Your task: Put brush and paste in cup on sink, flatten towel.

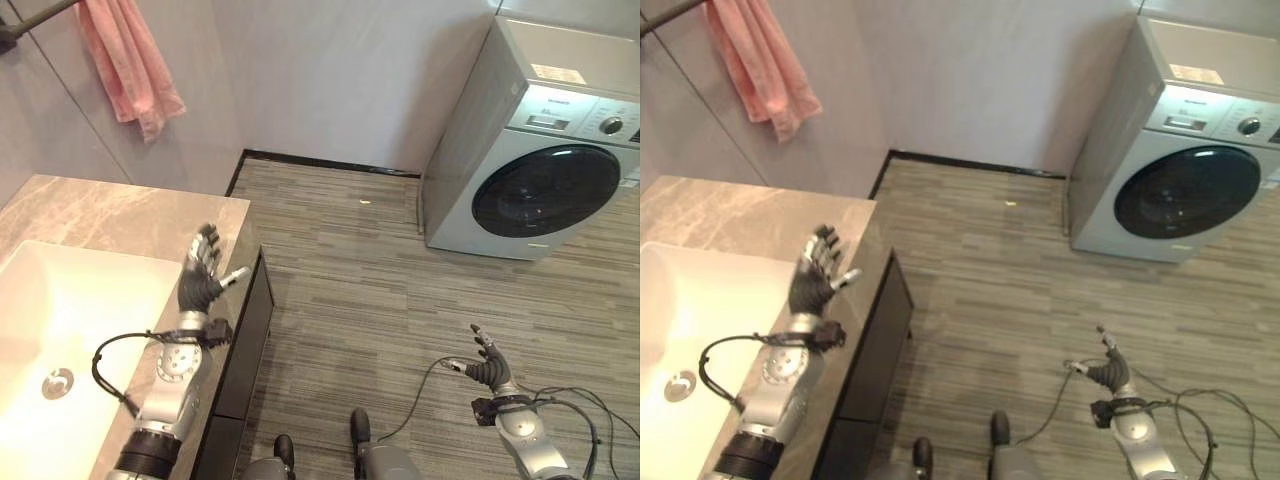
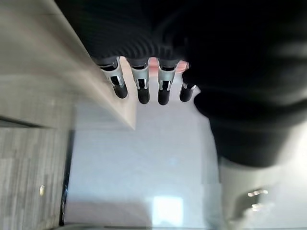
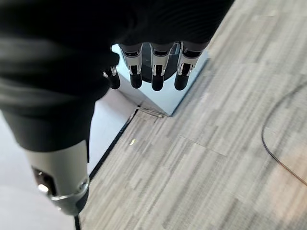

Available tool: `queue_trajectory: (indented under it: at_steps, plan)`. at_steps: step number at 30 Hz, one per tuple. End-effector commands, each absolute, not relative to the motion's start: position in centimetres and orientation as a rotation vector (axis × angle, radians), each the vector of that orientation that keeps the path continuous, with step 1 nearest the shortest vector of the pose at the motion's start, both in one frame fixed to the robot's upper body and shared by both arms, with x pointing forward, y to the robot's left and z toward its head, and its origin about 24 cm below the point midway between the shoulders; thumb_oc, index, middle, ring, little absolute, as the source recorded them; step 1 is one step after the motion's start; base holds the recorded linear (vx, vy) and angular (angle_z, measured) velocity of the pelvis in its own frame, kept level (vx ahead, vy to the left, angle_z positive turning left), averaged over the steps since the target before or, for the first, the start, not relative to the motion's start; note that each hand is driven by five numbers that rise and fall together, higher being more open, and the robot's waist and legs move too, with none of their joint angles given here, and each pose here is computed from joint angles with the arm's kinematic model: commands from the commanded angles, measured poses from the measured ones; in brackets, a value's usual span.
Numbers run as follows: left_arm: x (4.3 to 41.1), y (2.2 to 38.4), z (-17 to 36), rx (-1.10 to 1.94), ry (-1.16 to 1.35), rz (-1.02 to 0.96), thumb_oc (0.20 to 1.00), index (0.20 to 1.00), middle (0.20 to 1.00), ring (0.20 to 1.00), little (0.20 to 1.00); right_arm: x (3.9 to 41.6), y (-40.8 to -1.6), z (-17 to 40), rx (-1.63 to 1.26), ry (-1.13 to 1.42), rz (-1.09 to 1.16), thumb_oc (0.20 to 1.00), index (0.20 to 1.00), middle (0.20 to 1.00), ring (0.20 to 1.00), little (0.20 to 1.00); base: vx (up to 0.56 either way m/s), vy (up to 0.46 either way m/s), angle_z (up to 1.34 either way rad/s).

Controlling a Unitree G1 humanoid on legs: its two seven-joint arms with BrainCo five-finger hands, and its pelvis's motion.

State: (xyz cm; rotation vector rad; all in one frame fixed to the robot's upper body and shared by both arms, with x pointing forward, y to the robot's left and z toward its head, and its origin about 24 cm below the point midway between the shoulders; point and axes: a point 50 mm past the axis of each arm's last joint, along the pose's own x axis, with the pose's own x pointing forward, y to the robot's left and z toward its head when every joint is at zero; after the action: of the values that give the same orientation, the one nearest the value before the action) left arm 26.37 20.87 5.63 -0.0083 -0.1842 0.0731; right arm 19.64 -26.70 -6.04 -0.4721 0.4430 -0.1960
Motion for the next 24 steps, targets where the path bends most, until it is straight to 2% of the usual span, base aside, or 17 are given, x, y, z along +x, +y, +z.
queue_trajectory:
  at_steps: [1, 3, 8, 14, 19, 24]
  plan:
    - [24.9, 22.5, 1.2, 0.047, 0.036, 0.147, 1.000, 1.000, 1.000, 1.000, 1.000, 22.4, -25.9, -4.5, -0.325, 0.334, -0.223, 1.000, 1.000, 1.000, 1.000, 1.000, 0.09, 0.057, -0.51]
    - [23.6, 22.8, -3.0, 0.062, 0.237, 0.176, 1.000, 1.000, 1.000, 1.000, 1.000, 21.1, -25.0, -7.2, -0.163, 0.461, -0.255, 1.000, 1.000, 1.000, 1.000, 1.000, 0.10, 0.024, -0.80]
    - [22.2, 22.9, -7.8, 0.181, 0.512, 0.179, 1.000, 1.000, 1.000, 1.000, 1.000, 19.5, -24.0, -10.2, -0.124, 0.642, -0.213, 1.000, 1.000, 1.000, 1.000, 1.000, -0.01, -0.029, 0.03]
    - [20.6, 23.8, -9.0, 0.187, 0.581, 0.241, 1.000, 1.000, 1.000, 1.000, 1.000, 18.8, -24.5, -10.2, -0.065, 0.635, -0.273, 1.000, 1.000, 1.000, 1.000, 1.000, 0.04, -0.005, 0.09]
    - [20.0, 23.6, -9.3, 0.214, 0.591, 0.203, 1.000, 1.000, 1.000, 1.000, 1.000, 18.0, -24.6, -10.6, -0.067, 0.659, -0.274, 1.000, 1.000, 1.000, 1.000, 1.000, 0.12, 0.020, -0.03]
    - [21.2, 22.9, -8.6, 0.266, 0.540, 0.180, 1.000, 1.000, 1.000, 1.000, 1.000, 18.5, -25.0, -10.1, 0.004, 0.611, -0.309, 1.000, 1.000, 1.000, 1.000, 1.000, 0.07, 0.101, -0.07]
